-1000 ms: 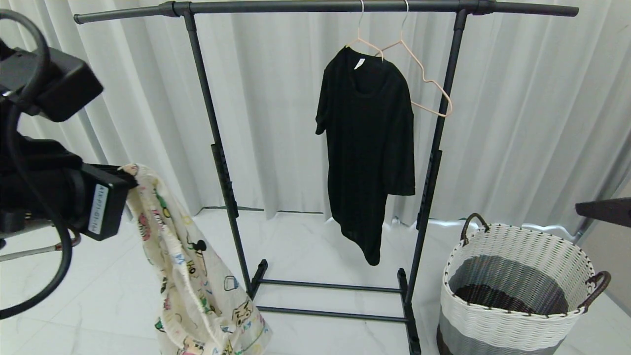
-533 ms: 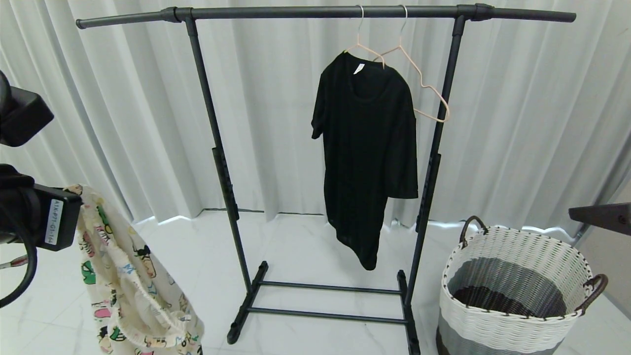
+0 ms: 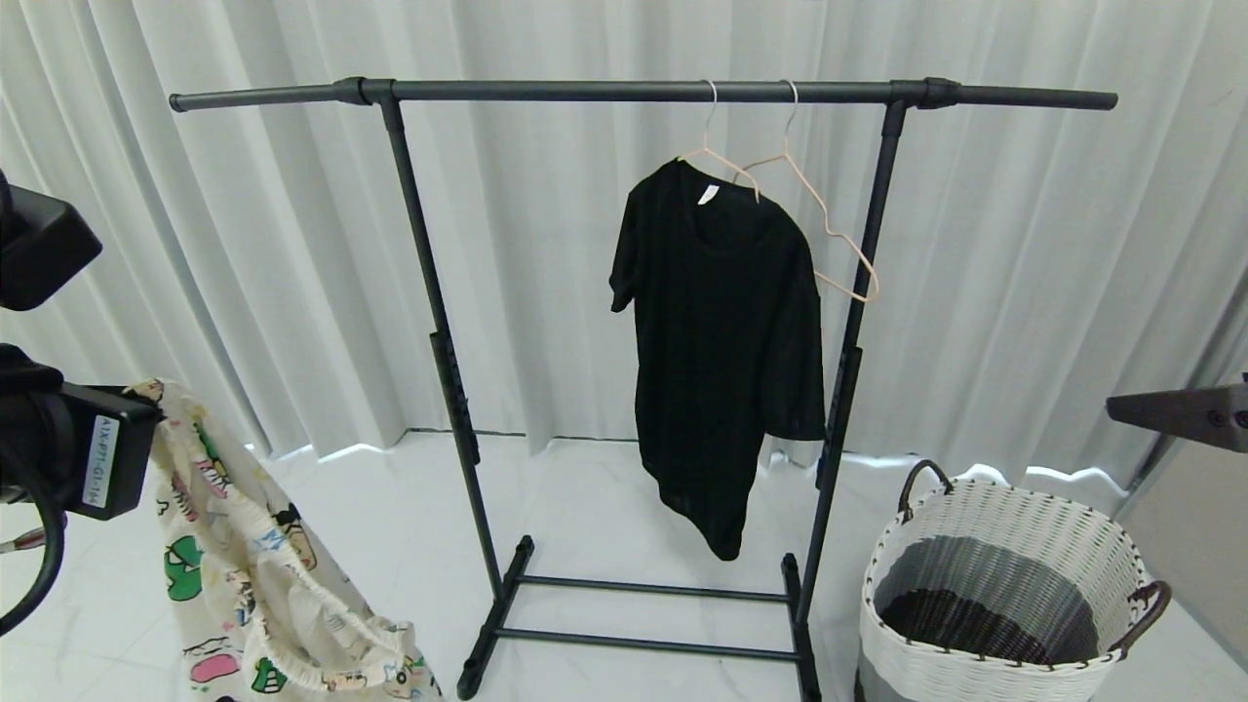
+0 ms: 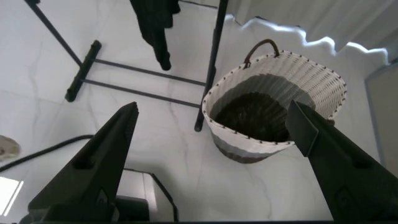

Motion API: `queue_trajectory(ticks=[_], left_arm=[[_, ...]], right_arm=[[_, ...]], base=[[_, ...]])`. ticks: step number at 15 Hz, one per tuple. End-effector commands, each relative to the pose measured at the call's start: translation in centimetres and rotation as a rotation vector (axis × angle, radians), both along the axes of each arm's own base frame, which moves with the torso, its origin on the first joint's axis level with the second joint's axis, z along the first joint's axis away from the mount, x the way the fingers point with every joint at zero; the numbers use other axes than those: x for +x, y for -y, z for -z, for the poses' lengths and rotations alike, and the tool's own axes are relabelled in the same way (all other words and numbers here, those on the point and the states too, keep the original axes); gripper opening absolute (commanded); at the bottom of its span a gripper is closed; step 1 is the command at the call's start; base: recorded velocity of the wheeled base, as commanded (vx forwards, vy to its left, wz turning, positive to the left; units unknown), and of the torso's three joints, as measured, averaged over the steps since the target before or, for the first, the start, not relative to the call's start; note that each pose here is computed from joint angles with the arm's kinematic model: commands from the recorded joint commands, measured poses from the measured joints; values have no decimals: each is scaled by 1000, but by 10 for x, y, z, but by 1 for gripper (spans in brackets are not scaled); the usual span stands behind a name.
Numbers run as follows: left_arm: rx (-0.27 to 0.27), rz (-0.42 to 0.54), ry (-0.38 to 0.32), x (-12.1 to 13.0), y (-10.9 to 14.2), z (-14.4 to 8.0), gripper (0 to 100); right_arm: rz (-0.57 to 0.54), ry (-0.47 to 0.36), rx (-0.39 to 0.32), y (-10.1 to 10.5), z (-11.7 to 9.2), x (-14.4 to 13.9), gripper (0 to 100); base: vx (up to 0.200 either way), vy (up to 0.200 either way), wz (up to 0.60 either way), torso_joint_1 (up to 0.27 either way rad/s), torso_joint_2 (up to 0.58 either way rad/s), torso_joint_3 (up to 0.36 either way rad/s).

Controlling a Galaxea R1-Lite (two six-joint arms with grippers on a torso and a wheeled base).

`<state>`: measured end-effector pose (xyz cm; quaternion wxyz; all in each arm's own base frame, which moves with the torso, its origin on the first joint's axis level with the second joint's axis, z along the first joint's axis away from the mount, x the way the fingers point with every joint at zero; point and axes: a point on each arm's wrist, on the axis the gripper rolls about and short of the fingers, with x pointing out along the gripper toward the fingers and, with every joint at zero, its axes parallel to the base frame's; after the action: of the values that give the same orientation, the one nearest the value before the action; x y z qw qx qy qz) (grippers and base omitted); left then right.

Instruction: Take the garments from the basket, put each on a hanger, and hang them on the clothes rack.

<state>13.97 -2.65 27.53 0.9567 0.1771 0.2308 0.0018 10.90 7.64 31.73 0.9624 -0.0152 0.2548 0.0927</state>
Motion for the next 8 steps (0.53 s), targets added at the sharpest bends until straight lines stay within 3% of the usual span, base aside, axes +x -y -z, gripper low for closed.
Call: queue_trajectory(ticks=[1, 8], left_arm=[[1, 15, 2, -1, 2, 0, 0], [-6, 16, 29, -8, 0, -4, 0]], right_arm=[[0, -5, -9, -4, 2, 6, 100], [6, 0, -52, -3, 2, 12, 100]], base=[[0, 0, 0, 178, -471, -300], [0, 0, 0, 203, -475, -285]])
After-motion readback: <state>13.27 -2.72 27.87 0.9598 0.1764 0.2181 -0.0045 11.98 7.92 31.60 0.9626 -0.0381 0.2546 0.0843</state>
